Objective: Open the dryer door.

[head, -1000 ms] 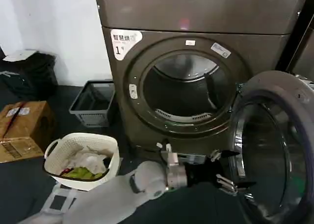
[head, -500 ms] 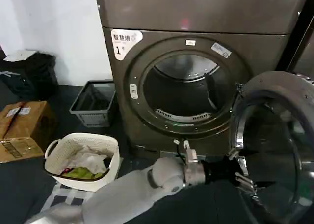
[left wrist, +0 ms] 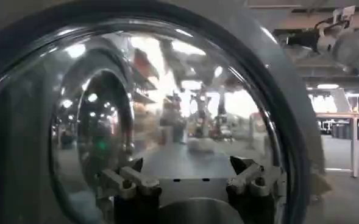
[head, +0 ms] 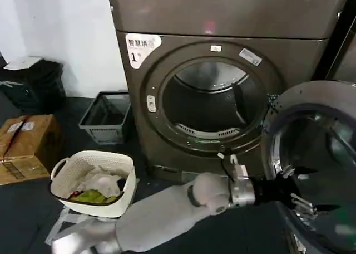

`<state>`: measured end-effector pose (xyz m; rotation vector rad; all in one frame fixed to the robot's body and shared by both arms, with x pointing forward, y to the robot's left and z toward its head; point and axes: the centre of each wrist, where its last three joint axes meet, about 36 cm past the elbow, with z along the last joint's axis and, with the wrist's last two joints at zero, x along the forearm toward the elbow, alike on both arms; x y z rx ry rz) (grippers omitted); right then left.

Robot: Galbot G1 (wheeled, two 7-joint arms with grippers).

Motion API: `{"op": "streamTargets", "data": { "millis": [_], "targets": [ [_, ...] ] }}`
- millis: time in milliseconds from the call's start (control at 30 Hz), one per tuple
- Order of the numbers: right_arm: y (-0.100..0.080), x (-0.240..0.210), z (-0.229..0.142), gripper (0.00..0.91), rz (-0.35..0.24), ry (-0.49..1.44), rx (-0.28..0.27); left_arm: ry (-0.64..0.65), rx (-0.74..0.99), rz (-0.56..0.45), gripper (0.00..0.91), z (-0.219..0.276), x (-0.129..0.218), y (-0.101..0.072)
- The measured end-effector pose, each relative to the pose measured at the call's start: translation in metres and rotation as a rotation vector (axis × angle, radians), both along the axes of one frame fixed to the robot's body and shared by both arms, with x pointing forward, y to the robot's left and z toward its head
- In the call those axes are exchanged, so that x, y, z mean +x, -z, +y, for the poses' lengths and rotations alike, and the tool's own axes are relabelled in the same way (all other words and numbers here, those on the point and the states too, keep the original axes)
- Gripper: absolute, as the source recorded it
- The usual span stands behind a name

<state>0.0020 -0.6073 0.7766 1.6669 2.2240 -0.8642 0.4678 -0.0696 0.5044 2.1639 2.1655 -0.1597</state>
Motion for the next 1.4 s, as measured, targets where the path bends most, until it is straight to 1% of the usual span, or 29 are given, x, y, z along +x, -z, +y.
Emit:
{"op": "streamTargets", "data": {
  "millis": [200, 500, 667, 933, 1200, 1400],
  "targets": [
    [-0.005, -0.005, 0.003, 0.907, -0.002, 0.014, -0.001, 0.013, -0.016, -0.026, 0.907, -0.021, 0.0, -0.003],
    [-0.016, -0.014, 0.009, 0.907, 0.005, 0.016, -0.028, 0.009, -0.024, -0.063, 0.907, -0.052, 0.007, -0.007],
    [-0.022, -0.018, 0.014, 0.907, 0.004, 0.016, -0.048, -0.002, -0.017, -0.07, 0.907, -0.068, 0.011, -0.005],
    [-0.025, -0.019, 0.017, 0.907, 0.003, -0.001, -0.066, -0.079, 0.051, -0.129, 0.907, -0.064, 0.029, 0.01],
    [-0.023, -0.018, 0.014, 0.907, 0.003, -0.005, -0.062, -0.134, 0.076, -0.163, 0.907, -0.059, 0.043, 0.029],
    [-0.024, -0.017, 0.014, 0.907, 0.004, -0.009, -0.064, -0.18, 0.097, -0.159, 0.907, -0.054, 0.055, 0.041]
  ]
}}
